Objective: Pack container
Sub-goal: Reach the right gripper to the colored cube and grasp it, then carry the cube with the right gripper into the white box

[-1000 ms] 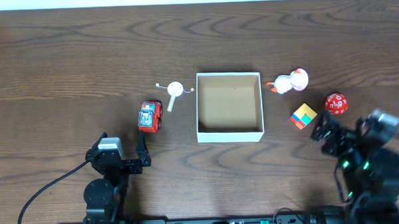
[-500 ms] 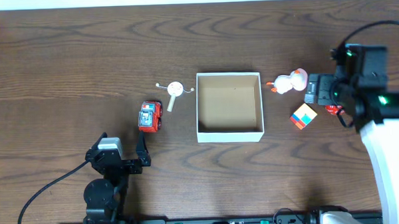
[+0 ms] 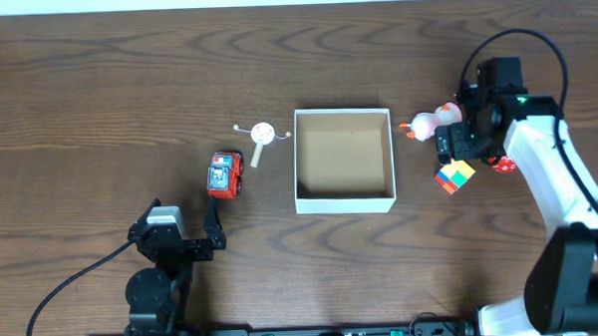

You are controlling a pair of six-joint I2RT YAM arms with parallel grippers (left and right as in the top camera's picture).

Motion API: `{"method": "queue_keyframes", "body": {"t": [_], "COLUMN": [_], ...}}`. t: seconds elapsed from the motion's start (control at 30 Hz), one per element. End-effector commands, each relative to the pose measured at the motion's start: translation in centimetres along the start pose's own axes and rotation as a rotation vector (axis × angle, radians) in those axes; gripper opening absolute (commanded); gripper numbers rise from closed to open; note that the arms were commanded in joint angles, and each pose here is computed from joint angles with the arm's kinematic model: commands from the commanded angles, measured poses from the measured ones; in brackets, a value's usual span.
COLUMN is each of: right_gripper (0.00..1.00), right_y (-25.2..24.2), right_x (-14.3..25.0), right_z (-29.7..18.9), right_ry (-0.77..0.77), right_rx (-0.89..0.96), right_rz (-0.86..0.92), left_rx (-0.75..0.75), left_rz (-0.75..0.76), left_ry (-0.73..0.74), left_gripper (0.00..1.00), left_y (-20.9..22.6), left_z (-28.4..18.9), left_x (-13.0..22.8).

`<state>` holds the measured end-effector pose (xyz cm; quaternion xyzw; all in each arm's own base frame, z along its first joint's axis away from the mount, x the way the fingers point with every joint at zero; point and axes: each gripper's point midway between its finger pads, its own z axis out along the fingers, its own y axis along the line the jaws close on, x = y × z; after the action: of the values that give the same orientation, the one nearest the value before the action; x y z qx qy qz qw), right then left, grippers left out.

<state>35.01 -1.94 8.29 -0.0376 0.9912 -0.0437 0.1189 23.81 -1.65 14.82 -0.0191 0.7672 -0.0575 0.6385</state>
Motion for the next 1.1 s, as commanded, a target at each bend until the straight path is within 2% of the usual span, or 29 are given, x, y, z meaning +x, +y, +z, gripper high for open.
{"method": "queue_keyframes", "body": {"t": [0.0, 0.17, 0.53, 0.7, 0.8, 0.9, 1.07], "right_gripper": [0.99, 0.99, 0.99, 0.82, 0.66, 0.56, 0.54], "right_y": [0.5, 2.1, 2.2, 2.3, 2.3, 2.1, 1.9], "right_x": [-0.4, -0.1, 2.2, 3.0, 3.0, 2.9, 2.8], "right_z": [1.3, 3.6, 8.0, 9.1, 9.1, 9.0, 8.5], "right_ry": [0.015, 0.053, 0.191, 0.229, 0.229, 0.231, 0.24], "right_rx": [-0.05, -0.138, -0.14, -0.141, -0.141, -0.129, -0.12], "right_rz": [-0.069, -0.125, -0.147, -0.148, -0.148, -0.149, -0.145], "left_rx": [-0.016, -0.016, -0.016, -0.016, -0.016, -0.016, -0.016], "left_rz": [0.012, 0.012, 0.012, 0.012, 0.012, 0.012, 0.012], "left_ry": [0.028, 0.028, 0.028, 0.028, 0.028, 0.028, 0.028], "left_gripper": [0.98, 0.98, 0.98, 0.98, 0.98, 0.98, 0.98], "left_y": [0.4, 0.4, 0.4, 0.4, 0.4, 0.4, 0.4], "left_z": [0.0, 0.0, 0.0, 0.0, 0.0, 0.0, 0.0], "left_x": [0.9, 0.9, 0.9, 0.9, 0.9, 0.9, 0.9]}}
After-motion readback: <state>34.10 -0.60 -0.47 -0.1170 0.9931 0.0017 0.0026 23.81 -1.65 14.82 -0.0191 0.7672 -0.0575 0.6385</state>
